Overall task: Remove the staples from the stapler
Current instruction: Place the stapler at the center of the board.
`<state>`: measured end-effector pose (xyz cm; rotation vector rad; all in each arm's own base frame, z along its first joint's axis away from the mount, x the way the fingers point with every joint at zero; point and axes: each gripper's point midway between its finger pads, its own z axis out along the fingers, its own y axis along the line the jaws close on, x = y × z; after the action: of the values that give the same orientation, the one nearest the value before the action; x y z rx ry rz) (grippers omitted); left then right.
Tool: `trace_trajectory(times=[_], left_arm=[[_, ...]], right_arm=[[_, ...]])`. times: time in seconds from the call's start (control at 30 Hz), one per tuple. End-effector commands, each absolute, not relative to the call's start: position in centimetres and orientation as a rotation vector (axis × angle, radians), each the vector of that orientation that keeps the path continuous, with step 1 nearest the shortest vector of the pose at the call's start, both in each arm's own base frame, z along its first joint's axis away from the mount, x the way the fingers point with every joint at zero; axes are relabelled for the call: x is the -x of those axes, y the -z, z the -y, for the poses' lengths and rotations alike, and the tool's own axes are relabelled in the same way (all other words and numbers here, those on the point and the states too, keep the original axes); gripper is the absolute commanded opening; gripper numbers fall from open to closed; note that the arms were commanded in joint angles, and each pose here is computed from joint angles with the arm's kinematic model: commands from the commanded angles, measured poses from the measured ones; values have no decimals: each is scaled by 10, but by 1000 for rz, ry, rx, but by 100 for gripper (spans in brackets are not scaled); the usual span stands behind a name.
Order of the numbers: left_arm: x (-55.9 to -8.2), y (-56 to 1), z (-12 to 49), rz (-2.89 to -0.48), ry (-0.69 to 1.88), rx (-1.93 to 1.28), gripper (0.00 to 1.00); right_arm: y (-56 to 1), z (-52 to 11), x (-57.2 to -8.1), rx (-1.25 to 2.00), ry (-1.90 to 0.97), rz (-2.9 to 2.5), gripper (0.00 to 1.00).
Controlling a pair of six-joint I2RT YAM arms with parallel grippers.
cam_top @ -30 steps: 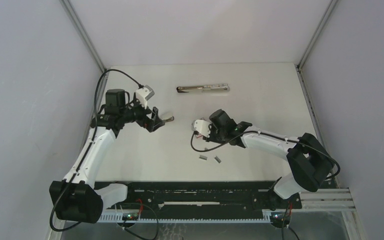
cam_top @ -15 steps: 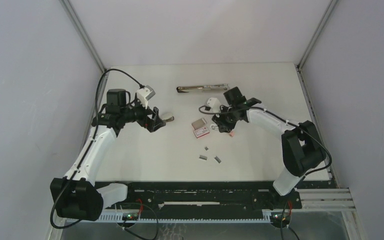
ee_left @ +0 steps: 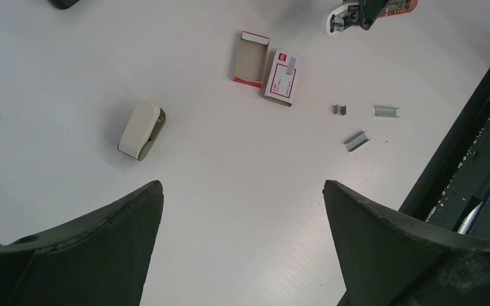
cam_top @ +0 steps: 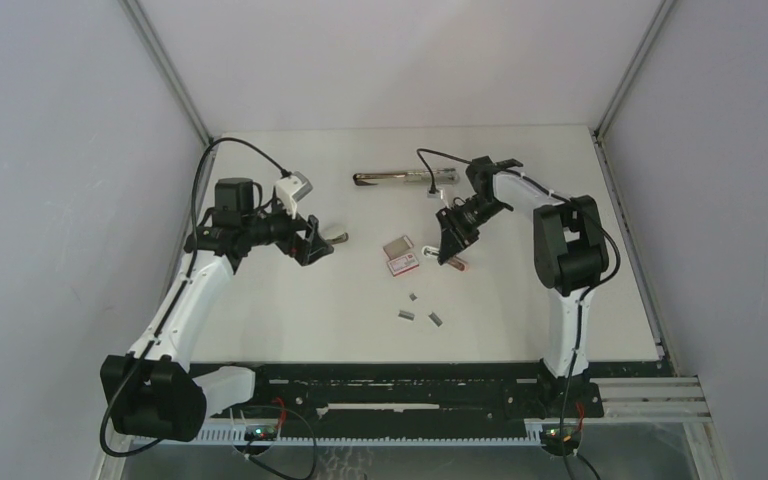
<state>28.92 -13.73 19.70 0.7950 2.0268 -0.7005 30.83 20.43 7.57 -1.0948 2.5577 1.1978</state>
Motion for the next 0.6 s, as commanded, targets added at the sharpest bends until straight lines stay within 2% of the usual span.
trace_trajectory(times=[0.0,0.27,0.57], left_arm=[[-285,-198,143,-1996,729,-838,100],[-286,-197,170,-1884,590,-1081,100],[-299,-177,246,-1721,424,-1509,100]], right_arm=[[-91,-208,-293,916,-1447,-2643,23],[-74,-203,-289,800,-1522,-2758,23],[-58,-194,-285,700,-1577,-2850,24]])
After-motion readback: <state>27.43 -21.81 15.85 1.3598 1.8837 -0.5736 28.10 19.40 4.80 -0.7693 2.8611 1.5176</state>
